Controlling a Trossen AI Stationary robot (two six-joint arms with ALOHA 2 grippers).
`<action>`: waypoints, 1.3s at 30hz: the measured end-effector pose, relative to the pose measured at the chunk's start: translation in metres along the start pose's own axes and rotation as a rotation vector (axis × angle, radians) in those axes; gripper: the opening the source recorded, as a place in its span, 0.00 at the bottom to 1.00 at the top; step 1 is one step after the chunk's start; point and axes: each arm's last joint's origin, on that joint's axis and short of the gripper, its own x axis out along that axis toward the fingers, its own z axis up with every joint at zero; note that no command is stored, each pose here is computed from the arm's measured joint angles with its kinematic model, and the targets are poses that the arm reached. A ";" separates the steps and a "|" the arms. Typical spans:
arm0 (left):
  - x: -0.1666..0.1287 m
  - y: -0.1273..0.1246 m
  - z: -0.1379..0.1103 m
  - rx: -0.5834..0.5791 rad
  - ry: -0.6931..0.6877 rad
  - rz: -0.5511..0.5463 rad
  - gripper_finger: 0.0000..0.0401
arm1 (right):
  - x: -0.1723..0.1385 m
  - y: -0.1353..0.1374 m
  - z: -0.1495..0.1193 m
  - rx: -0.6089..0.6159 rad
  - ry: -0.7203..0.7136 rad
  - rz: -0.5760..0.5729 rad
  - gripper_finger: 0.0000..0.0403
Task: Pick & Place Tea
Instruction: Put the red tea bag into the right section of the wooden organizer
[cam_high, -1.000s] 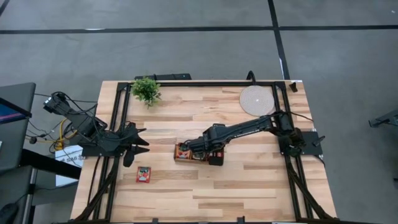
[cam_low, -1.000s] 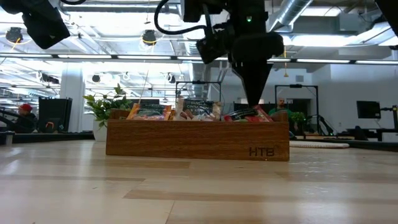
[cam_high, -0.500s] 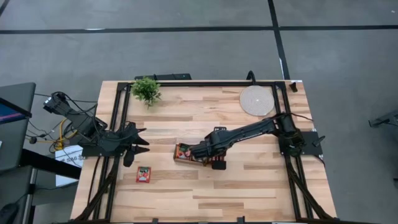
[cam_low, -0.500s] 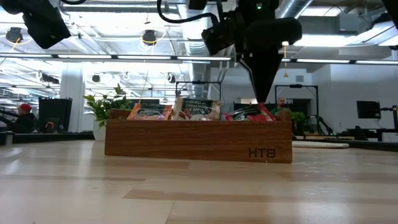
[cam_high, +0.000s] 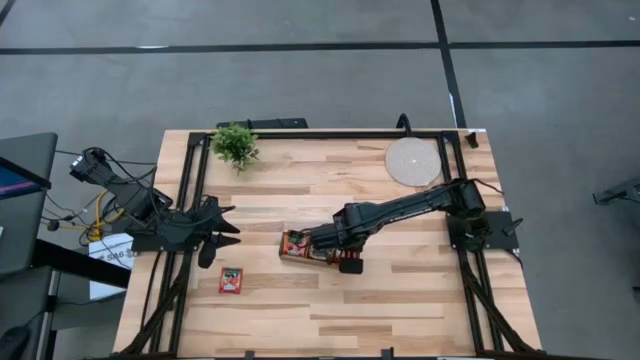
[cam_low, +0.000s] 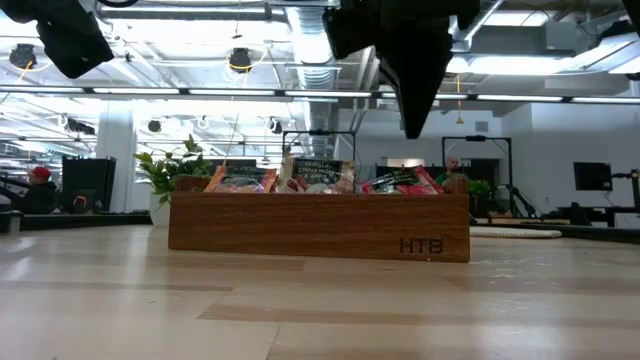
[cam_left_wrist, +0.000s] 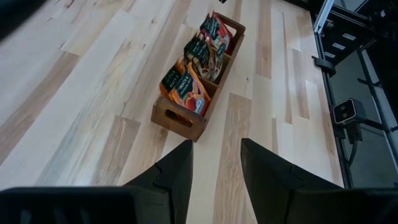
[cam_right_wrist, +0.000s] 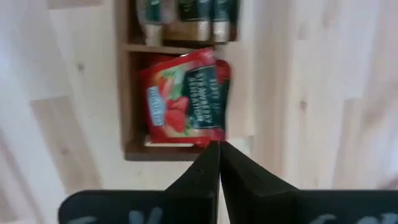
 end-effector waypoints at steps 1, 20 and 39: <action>0.000 0.000 0.000 0.000 0.000 0.000 0.31 | 0.000 -0.001 0.000 -0.012 0.009 0.031 0.02; 0.000 0.000 0.000 0.008 0.000 0.000 0.31 | 0.013 -0.023 0.006 -0.107 0.037 0.184 0.26; 0.000 0.000 0.000 0.030 -0.003 0.004 0.31 | 0.027 -0.025 0.007 -0.099 0.030 0.220 0.19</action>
